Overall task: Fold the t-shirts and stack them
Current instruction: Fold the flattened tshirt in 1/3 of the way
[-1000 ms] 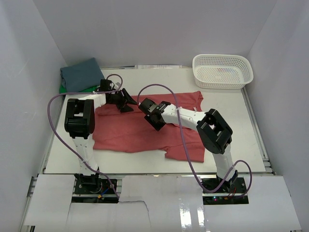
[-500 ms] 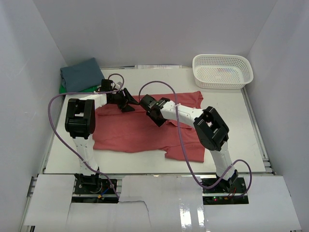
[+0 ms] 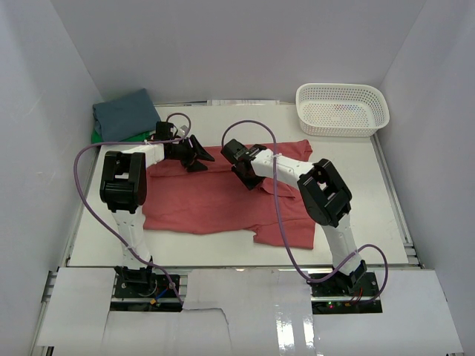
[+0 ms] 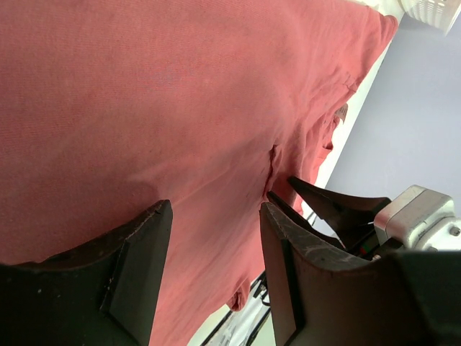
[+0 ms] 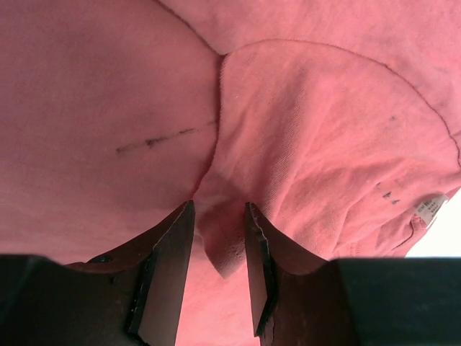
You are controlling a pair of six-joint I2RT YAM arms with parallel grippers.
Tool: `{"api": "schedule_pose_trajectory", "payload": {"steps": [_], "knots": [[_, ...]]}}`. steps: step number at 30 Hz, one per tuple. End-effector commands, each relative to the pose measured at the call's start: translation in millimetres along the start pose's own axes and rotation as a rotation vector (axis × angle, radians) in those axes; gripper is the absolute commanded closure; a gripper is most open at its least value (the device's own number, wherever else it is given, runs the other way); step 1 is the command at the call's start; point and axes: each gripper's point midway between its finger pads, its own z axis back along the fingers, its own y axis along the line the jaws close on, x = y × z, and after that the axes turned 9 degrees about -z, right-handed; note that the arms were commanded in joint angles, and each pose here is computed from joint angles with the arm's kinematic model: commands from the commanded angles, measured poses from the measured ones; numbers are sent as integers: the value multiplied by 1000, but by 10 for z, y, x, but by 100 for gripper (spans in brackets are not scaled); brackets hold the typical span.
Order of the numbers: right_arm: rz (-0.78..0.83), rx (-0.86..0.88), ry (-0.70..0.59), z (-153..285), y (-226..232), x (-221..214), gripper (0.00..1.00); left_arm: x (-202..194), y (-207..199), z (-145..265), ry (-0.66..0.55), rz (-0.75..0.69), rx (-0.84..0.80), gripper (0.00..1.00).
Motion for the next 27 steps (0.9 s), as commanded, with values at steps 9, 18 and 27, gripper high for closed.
{"api": "schedule_pose_trajectory", "payload": {"steps": [9,18,27], "knots": [[-30,62,-19,209,69,36,60,146,-310,192,-48,-77,-55,38],[-25,43,27,78,82,-99,66,143,-308,192,-48,-79,-54,38],[-38,60,24,99,96,-44,88,157,-313,188,-48,-82,-56,38]]}}
